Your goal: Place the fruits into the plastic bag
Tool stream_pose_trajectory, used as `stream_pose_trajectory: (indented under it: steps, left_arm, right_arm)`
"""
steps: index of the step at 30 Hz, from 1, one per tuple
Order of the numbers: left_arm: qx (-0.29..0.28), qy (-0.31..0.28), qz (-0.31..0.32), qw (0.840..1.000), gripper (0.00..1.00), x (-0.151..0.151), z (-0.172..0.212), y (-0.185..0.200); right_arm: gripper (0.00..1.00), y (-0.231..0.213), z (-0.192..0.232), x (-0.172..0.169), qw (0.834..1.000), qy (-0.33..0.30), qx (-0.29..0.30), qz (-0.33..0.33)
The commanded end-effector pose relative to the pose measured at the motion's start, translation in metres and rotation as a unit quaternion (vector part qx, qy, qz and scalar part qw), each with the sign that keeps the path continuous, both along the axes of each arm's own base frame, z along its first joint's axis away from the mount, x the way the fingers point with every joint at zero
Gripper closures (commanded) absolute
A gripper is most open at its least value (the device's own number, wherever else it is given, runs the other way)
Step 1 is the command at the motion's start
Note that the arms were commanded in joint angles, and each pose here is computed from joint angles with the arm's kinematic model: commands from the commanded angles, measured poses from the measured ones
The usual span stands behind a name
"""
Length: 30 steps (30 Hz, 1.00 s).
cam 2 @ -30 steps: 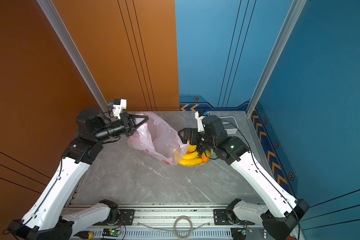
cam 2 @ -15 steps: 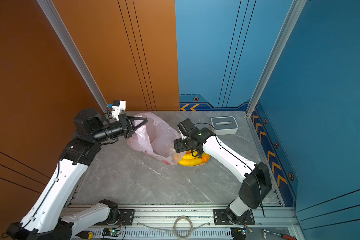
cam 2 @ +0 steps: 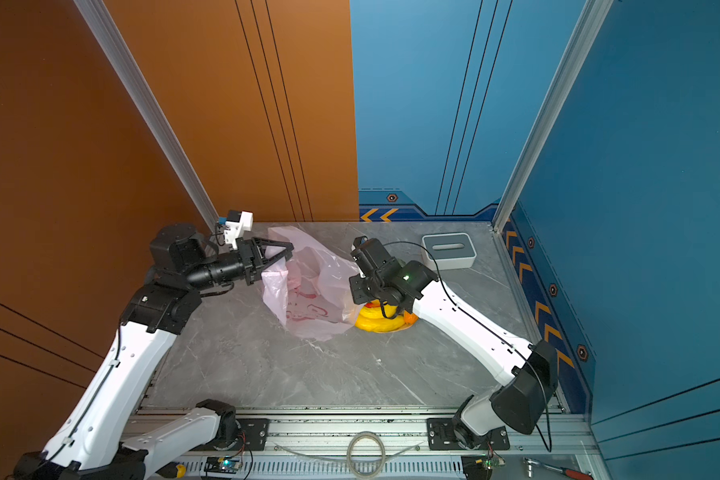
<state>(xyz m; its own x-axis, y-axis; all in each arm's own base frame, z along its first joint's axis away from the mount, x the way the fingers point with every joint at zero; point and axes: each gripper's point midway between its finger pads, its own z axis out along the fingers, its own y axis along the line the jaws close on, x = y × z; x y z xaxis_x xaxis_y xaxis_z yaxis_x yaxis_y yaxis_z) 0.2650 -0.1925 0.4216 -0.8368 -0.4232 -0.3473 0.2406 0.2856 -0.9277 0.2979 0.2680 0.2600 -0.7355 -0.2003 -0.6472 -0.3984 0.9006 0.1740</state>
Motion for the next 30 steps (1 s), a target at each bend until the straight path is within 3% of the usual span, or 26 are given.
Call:
stream_pose_trajectory:
  steps: [1,3,5,7,8,14,18,20,23,27,28,30]
  left_arm:
    - [-0.020,-0.015,-0.036,0.999,0.63,-0.016,0.012,-0.005]
    - [-0.020,-0.008,-0.046,0.999,0.66,-0.023,0.008,-0.007]
    - [-0.008,0.002,-0.052,0.999,0.75,-0.031,0.000,-0.006]
    - [0.013,0.014,-0.050,0.999,0.96,-0.037,-0.015,-0.003]
    - [0.022,0.019,-0.047,0.998,1.00,-0.039,-0.021,-0.001]
    - [0.119,0.025,0.054,0.991,1.00,-0.014,-0.044,0.040]
    - [0.185,-0.058,0.144,0.970,1.00,0.028,0.000,0.068]
    - [0.210,-0.110,0.174,0.956,1.00,0.039,0.032,0.077]
    - [0.210,-0.194,0.185,0.940,1.00,0.035,0.090,0.073]
    - [0.205,-0.387,0.136,0.889,1.00,-0.032,0.181,0.033]
    - [0.198,-0.433,0.116,0.872,1.00,-0.055,0.197,0.024]
    - [0.194,-0.493,0.085,0.844,1.00,-0.091,0.206,0.015]
  right_arm:
    - [1.00,-0.006,0.025,0.007,0.999,-0.020,0.028,-0.036]
    - [1.00,-0.006,0.028,0.007,0.999,-0.016,0.033,-0.040]
    - [1.00,-0.004,0.034,0.007,0.998,-0.016,0.043,-0.040]
    - [1.00,-0.001,0.037,0.006,0.998,-0.016,0.050,-0.039]
    - [1.00,-0.001,0.041,0.005,0.998,-0.018,0.053,-0.038]
    - [1.00,0.014,0.055,0.034,0.995,-0.040,0.076,-0.044]
    - [1.00,0.047,0.114,0.075,0.983,-0.132,0.127,-0.016]
    - [1.00,0.059,0.163,0.082,0.965,-0.205,0.161,-0.001]
    - [1.00,0.072,0.249,0.062,0.919,-0.330,0.213,0.039]
    - [1.00,0.074,0.338,-0.010,0.832,-0.481,0.256,0.103]
    - [1.00,0.070,0.353,-0.031,0.808,-0.510,0.270,0.119]
    - [1.00,0.059,0.363,-0.061,0.776,-0.545,0.290,0.129]
